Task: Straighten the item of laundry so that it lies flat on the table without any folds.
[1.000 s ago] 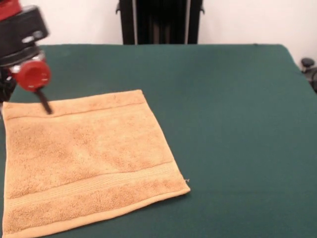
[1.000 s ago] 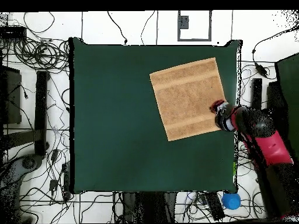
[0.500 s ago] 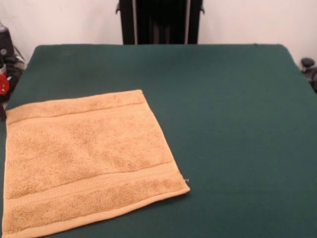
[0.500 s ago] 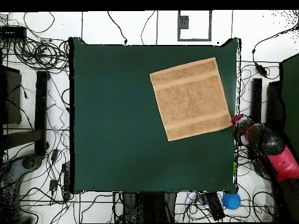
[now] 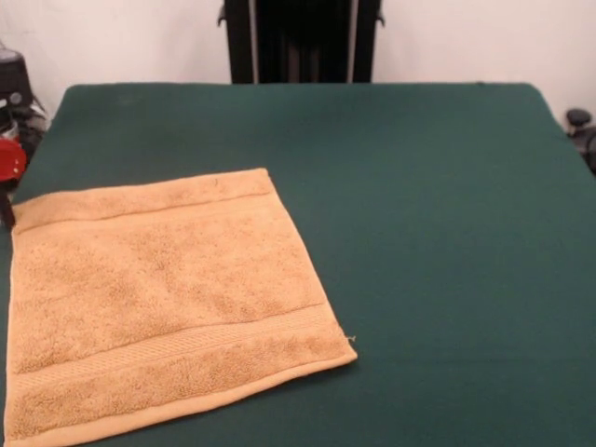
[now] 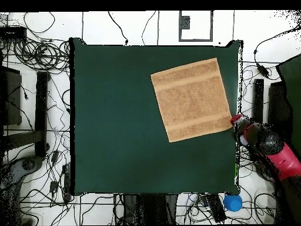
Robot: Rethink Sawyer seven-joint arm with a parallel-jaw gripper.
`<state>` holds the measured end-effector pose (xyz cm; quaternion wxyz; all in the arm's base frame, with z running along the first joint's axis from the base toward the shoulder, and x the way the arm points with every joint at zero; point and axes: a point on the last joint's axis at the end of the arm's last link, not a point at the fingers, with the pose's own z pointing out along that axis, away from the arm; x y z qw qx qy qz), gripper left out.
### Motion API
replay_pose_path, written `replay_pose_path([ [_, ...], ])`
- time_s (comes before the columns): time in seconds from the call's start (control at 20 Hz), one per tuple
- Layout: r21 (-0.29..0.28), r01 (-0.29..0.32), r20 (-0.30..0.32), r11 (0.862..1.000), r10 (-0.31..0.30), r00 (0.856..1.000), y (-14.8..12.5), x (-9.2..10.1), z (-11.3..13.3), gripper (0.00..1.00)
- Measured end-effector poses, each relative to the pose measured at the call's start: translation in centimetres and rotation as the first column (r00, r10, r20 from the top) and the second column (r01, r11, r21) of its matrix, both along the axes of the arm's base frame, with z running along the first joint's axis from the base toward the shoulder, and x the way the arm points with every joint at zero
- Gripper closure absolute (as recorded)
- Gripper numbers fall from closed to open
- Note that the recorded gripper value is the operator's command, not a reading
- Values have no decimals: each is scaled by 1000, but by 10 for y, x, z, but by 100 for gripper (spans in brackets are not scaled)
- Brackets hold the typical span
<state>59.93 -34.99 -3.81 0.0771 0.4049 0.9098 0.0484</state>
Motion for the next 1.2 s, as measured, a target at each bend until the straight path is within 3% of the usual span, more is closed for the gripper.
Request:
replay_pose_path([
  [0.3, -5, -50, -1, 999, 50, 999, 25, 17, 5, 100],
  [0.7, 39, -158, -81, 987, 161, 984, 74, 54, 18, 100],
  [0.95, 61, -174, -110, 983, 180, 978, 74, 72, 29, 100],
  [1.2, 43, -168, -95, 985, 171, 981, 61, 82, 37, 100],
])
